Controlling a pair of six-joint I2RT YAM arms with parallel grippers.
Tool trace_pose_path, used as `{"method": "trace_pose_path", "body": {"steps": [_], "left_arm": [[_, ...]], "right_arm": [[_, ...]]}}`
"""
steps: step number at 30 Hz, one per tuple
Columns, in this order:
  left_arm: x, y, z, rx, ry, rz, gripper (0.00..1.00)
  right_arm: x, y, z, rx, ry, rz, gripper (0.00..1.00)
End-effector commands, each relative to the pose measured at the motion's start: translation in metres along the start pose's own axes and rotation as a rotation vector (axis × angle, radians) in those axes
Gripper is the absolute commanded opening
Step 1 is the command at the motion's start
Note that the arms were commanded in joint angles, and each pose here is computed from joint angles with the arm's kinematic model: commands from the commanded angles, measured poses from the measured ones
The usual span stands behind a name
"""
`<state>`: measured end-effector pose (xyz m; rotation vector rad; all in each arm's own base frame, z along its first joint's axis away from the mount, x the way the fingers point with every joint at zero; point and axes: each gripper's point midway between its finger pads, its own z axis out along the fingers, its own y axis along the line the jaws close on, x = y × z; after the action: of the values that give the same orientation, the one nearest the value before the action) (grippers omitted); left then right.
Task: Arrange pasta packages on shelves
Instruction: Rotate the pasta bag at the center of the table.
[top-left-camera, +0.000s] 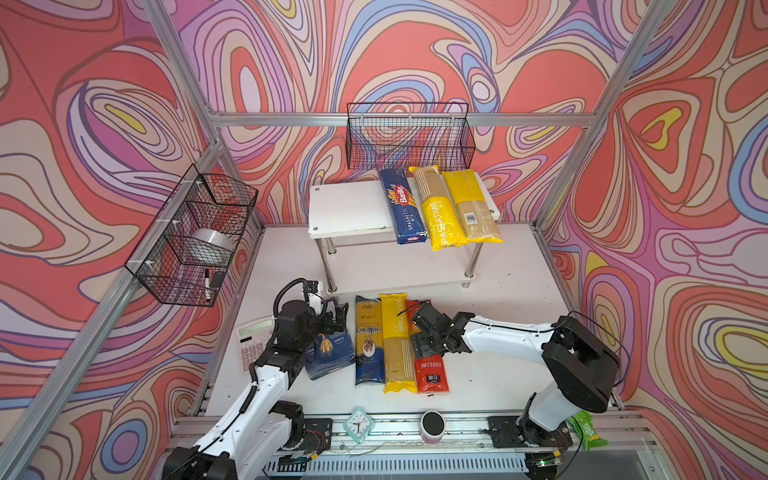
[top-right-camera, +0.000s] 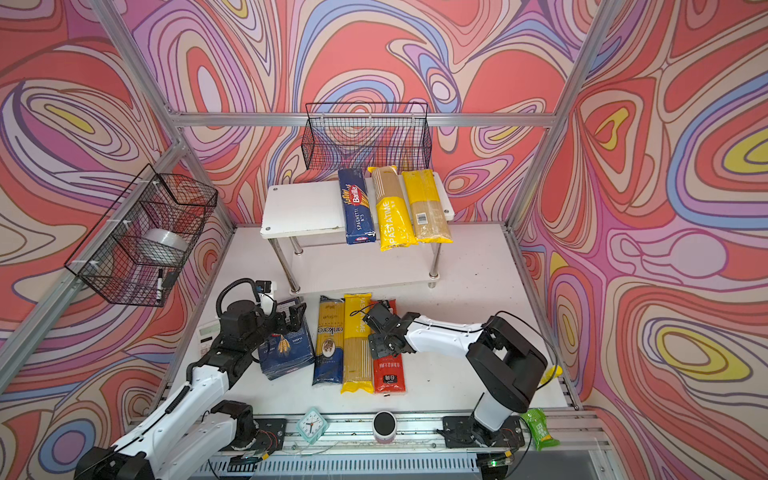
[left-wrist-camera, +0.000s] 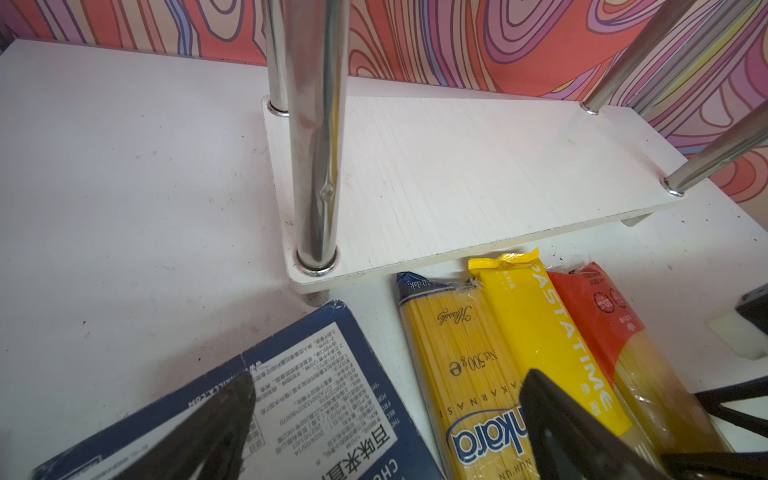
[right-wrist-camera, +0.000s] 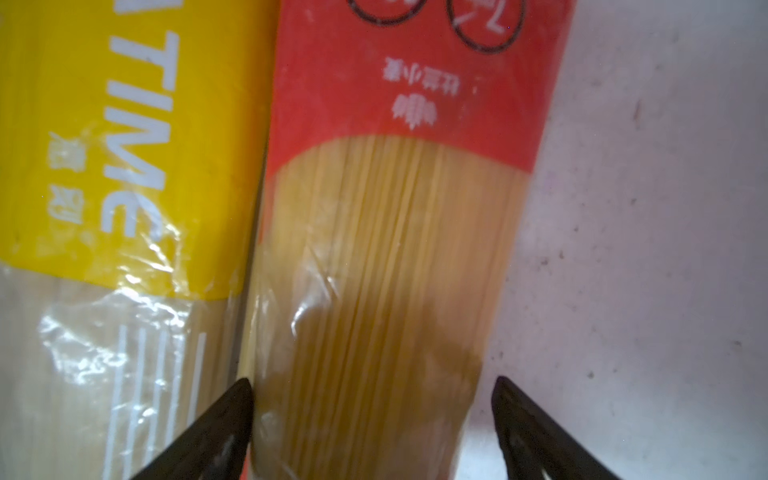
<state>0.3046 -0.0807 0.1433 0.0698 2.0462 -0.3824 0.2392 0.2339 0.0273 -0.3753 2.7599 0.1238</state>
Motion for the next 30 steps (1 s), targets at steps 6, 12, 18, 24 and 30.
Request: {"method": "trace_pose_path", "body": {"steps": [6, 12, 18, 24, 30], "left_arm": [[0.000, -0.002, 0.000, 0.008, 0.002, 0.011, 1.00], [-0.001, -0.002, -0.001, 0.010, 0.001, 0.013, 1.00], [0.000, -0.002, -0.003, 0.007, -0.008, 0.012, 1.00], [0.000, -0.002, -0.001, 0.009, -0.003, 0.012, 1.00], [0.000, -0.002, -0.001, 0.008, 0.000, 0.012, 1.00]], "right_arm": [[0.006, -0.030, -0.013, 0.020, -0.011, 0.022, 0.93], [-0.010, 0.007, -0.022, -0.174, -0.060, -0.069, 0.93], [-0.007, -0.001, -0.016, -0.116, -0.037, -0.082, 0.94], [-0.002, -0.015, -0.007, -0.034, 0.000, -0.074, 0.95], [0.006, -0.012, 0.001, -0.054, 0.014, -0.055, 0.94]]}}
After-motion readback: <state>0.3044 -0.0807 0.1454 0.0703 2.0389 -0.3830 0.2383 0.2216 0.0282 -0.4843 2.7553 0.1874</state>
